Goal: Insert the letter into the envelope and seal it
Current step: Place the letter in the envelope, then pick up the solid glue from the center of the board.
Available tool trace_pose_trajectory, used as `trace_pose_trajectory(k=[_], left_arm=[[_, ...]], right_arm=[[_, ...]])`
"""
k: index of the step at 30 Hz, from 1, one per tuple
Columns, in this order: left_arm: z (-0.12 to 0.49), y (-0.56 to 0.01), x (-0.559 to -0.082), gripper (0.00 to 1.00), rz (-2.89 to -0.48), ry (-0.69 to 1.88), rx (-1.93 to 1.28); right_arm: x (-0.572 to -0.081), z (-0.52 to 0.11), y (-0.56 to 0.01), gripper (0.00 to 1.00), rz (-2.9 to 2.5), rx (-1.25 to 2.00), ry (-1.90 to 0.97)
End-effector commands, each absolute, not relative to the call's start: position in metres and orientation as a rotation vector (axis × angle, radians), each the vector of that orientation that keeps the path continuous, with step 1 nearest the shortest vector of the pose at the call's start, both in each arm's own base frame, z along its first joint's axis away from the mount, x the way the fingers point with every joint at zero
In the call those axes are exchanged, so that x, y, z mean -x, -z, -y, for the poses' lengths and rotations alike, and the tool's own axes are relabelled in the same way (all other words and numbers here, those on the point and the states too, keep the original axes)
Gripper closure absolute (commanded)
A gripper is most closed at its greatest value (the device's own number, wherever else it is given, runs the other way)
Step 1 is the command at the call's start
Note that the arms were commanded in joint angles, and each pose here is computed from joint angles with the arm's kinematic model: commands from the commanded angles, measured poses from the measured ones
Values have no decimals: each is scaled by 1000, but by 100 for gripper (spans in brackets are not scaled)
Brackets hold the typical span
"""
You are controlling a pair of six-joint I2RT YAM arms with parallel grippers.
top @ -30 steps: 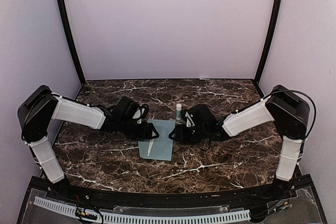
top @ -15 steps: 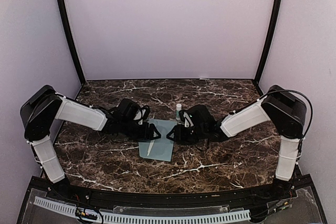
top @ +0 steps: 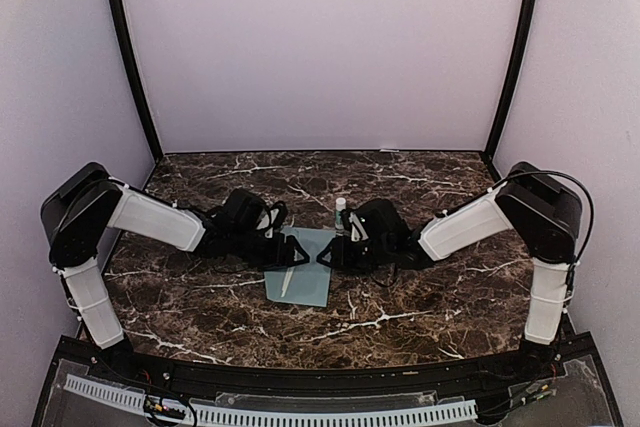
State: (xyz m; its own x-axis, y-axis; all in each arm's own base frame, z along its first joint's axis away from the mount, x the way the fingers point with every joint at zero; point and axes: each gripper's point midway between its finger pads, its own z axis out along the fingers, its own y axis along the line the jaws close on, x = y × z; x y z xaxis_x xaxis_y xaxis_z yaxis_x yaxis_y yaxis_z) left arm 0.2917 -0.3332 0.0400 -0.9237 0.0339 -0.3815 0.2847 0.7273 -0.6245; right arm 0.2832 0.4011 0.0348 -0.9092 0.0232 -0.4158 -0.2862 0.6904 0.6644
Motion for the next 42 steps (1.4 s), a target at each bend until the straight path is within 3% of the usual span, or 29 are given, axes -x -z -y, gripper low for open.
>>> trace_pose_trajectory(k=[1,9,11,19,27,34,42], left_arm=[[332,-24,-277,32,-2652,1045,-244],[329,-34,-283,33,-2612,1007,-249],[326,-51,-289,32,-2558,971,-256],[300,-190,-316,18,-2193,842,-343],[217,-270,-363,14,-2073,671,-311],[147,-299,-382,10,-1980,519,-200],[112,-274,-375,7,-1994,372,-154]], right_arm=[[-282,-401,-20,52,-2549,196,-1070],[-285,-393,-29,53,-2521,179,-1036],[-288,-385,-42,49,-2482,179,-998],[-315,-332,-123,27,-2268,129,-724],[-331,-300,-163,21,-2220,166,-505],[-344,-296,-182,18,-2226,216,-397],[-367,-322,-172,19,-2279,278,-343]])
